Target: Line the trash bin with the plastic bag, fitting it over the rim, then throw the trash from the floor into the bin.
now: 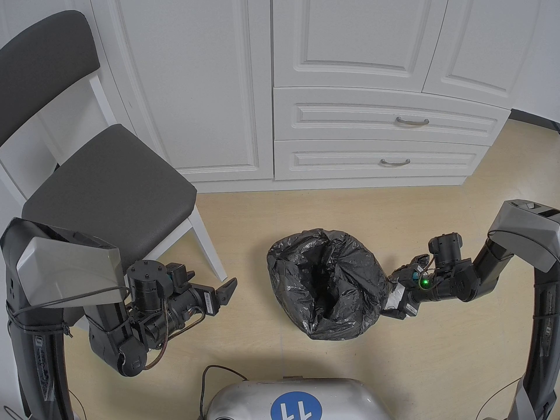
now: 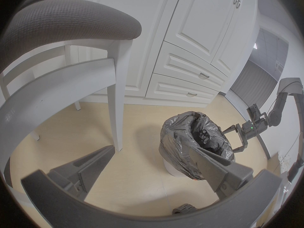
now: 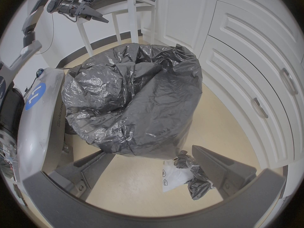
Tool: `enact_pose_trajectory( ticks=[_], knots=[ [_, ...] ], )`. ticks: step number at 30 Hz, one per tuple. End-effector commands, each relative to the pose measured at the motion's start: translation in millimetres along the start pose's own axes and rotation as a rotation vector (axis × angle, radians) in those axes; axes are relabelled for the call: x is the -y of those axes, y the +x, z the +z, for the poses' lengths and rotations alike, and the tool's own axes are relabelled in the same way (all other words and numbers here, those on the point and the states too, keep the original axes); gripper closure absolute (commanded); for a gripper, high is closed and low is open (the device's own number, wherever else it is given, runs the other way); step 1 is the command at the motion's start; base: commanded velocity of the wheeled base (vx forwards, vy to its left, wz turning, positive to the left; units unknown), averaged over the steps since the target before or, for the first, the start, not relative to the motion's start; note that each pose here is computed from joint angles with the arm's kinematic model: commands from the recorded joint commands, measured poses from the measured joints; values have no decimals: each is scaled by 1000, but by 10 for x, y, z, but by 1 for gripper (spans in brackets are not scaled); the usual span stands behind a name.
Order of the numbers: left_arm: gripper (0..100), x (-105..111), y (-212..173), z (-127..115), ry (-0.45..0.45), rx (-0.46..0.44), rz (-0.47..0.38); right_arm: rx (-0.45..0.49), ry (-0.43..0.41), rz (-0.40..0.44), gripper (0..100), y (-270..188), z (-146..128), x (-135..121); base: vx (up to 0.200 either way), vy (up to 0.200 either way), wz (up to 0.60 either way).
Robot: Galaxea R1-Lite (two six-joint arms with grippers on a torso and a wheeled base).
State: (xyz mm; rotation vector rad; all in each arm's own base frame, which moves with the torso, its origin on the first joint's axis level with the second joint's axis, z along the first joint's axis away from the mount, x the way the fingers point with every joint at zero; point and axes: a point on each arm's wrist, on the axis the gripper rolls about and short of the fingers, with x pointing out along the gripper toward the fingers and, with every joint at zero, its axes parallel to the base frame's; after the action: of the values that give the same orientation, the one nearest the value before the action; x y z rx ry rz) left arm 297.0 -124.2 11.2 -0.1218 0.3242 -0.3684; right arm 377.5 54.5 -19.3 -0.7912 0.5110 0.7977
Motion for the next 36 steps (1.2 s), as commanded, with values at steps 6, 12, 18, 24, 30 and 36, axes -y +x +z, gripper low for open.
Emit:
enact_pose_trajectory(
  ticks=[6,12,18,24,30,36],
  knots=[
    [0,17,-8,-13,2,-6,-5,-4,-20,36,0,44,42,-86,0,0,0],
    [0,47,-9,-14,5,-6,-12,9,-31,28,0,135,71,-45,0,0,0],
    [0,48,-12,-5,6,-3,-13,0,-26,47,0,190,65,-41,0,0,0],
    [0,48,-8,-6,6,-3,-13,38,-17,55,100,217,93,9,0,0,0],
    [0,42,-9,-13,4,-5,-11,34,15,30,100,163,-23,122,0,0,0],
    [0,38,-7,-29,4,-11,-8,10,66,8,100,300,-252,280,0,0,0]
  ],
)
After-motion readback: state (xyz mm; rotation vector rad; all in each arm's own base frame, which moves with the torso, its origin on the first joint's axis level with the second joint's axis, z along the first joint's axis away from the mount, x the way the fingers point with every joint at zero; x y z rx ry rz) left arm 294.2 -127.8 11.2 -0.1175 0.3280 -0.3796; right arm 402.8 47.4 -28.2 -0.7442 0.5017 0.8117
